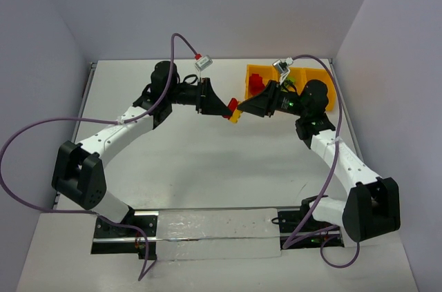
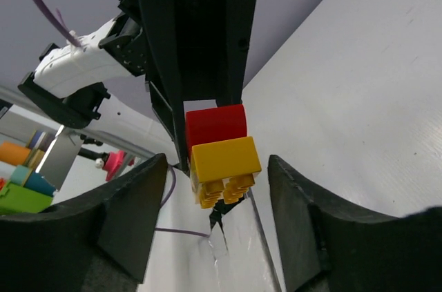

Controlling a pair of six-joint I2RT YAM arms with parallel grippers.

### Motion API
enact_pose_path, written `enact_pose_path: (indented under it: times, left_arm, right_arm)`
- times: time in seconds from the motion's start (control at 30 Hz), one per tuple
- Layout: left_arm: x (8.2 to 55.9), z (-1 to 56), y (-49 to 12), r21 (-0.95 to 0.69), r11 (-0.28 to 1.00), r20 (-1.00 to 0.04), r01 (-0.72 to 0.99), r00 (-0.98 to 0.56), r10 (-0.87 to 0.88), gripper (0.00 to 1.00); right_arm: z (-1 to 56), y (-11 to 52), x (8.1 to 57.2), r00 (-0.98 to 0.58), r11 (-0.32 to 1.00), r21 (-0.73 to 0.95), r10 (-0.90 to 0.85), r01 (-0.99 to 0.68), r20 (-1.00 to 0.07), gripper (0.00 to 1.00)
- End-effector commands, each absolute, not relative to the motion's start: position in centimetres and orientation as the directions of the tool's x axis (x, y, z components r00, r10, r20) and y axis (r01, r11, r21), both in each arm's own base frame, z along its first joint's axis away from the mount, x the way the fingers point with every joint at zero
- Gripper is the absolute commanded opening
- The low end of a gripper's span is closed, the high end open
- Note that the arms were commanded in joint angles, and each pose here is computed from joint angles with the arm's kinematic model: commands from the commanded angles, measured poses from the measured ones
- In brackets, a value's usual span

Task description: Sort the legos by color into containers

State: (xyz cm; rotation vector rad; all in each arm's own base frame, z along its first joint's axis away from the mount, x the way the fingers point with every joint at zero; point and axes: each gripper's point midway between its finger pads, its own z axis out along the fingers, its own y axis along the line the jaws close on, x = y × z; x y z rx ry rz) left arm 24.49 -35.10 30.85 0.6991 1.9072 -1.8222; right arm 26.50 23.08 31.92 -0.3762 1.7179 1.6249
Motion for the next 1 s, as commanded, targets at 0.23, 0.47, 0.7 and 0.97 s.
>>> enact_pose_path:
  times: [0.23,0.47,0.7,0.97]
  left_arm:
    - [24.9,32.4,-35.2,-0.752,-0.015,-0.659,0.659,-0.75,0.062,0.0]
    - [27.1,32.8,-33.9,-0.758,0.051,-0.652,0.65,-0.758,-0.023,0.0]
    - [28.9,32.6,-33.0,-0.764,0.098,-0.645,0.638,-0.76,-0.08,0.0]
    - [31.3,30.2,-34.0,-0.742,0.277,-0.649,0.611,-0.758,-0.067,0.0]
  right_arm:
    - [33.0,23.3,26.0,-0.656,0.127,0.695,0.249,-0.708,-0.713,0.08]
    - [29.4,21.3,27.7,-0.697,0.306,0.747,0.272,-0.59,-0.663,0.0]
    - [24.9,14.5,32.1,-0.637,0.748,0.58,0.282,-0.322,-0.717,0.0]
    - [23.1,-1.7,35.6,-0.34,0.866,0.344,0.467,0.364,-0.816,0.0]
